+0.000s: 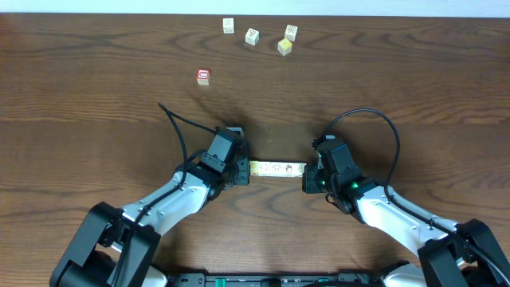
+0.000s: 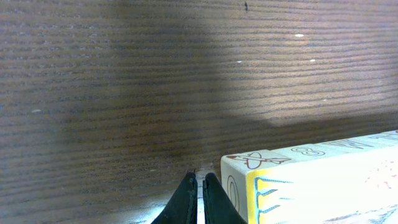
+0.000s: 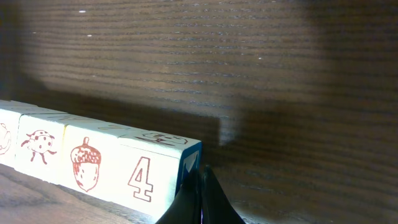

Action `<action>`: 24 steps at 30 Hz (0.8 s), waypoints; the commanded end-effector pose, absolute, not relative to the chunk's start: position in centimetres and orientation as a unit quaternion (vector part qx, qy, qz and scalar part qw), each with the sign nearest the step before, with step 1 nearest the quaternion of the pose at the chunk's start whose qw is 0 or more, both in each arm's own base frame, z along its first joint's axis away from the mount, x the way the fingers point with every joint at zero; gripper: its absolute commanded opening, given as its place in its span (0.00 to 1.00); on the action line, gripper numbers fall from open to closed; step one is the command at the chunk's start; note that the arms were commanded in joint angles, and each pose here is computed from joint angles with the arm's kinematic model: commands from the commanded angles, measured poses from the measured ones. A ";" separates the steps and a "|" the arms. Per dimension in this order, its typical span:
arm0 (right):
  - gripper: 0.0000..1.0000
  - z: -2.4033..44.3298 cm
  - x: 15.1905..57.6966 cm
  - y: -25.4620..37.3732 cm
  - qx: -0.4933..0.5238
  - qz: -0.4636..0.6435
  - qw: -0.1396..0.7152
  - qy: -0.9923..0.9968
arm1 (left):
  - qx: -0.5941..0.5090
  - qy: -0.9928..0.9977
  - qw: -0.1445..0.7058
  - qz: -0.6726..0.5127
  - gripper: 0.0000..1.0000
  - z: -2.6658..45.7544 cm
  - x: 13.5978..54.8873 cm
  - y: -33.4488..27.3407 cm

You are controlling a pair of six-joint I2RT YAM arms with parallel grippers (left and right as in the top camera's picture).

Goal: Lift 5 blocks

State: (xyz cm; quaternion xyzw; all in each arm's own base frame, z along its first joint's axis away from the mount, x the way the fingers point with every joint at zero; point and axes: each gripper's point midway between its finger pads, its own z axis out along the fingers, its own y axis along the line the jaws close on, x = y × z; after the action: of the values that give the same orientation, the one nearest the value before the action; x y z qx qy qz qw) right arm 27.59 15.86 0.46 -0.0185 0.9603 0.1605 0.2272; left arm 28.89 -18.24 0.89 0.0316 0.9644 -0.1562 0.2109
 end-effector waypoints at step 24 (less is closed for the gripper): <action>0.01 0.4 27.4 16.3 -0.032 0.164 0.225 0.960 | 0.067 0.958 0.182 -0.209 0.07 1.3 27.4 -20.0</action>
State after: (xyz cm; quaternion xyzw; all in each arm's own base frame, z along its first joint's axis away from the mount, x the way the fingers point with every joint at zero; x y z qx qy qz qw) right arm 27.58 15.85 0.45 -0.0185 0.9605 0.1603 0.2269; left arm 27.84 -19.31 0.88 0.0439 0.9634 -0.1893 0.1848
